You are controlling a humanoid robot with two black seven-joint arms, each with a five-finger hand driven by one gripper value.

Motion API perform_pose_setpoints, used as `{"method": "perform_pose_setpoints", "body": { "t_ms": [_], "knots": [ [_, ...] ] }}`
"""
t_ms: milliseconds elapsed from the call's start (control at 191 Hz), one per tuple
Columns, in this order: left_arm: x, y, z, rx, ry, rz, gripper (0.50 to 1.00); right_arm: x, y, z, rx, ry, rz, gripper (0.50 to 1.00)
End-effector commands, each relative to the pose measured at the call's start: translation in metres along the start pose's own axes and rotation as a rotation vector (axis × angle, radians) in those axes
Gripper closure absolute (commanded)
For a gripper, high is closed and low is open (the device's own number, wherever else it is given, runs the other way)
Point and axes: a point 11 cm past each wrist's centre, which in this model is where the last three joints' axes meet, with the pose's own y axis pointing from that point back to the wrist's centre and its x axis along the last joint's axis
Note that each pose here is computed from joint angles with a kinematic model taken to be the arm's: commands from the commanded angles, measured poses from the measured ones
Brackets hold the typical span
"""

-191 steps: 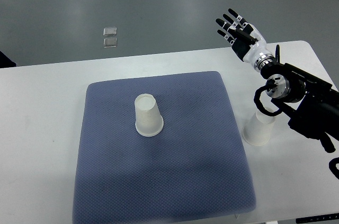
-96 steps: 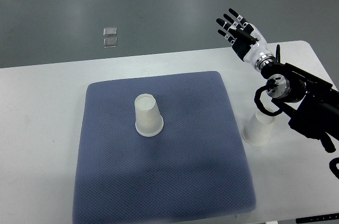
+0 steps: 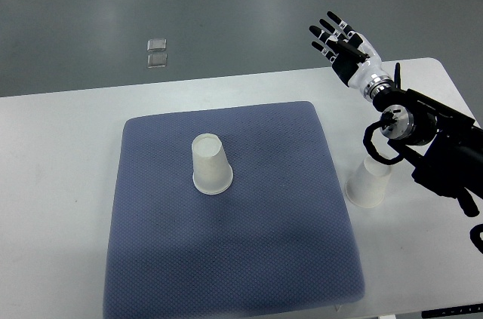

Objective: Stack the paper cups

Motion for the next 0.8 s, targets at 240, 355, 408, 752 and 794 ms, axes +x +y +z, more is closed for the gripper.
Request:
{"method": "perform_pose_setpoints", "body": {
  "t_ms": [240, 355, 408, 752, 794],
  "knots": [
    [0.0, 0.0, 0.0, 0.0, 0.001, 0.0, 0.5, -0.01, -0.006, -0.015, 0.024, 0.012, -0.02, 0.587],
    [0.0, 0.0, -0.001, 0.001, 0.001, 0.0, 0.5, -0.006, -0.006, -0.021, 0.031, 0.019, -0.015, 0.587],
    [0.0, 0.0, 0.0, 0.0, 0.001, 0.0, 0.5, -0.006, -0.006, -0.022, 0.031, 0.022, -0.014, 0.587],
    [0.0, 0.0, 0.0, 0.0, 0.001, 0.0, 0.5, 0.001, -0.006, -0.058, 0.056, 0.191, -0.058, 0.587],
    [0.0, 0.0, 0.0, 0.0, -0.001, 0.002, 0.5, 0.002, -0.004, -0.065, 0.059, 0.242, -0.072, 0.587]
  ]
}}
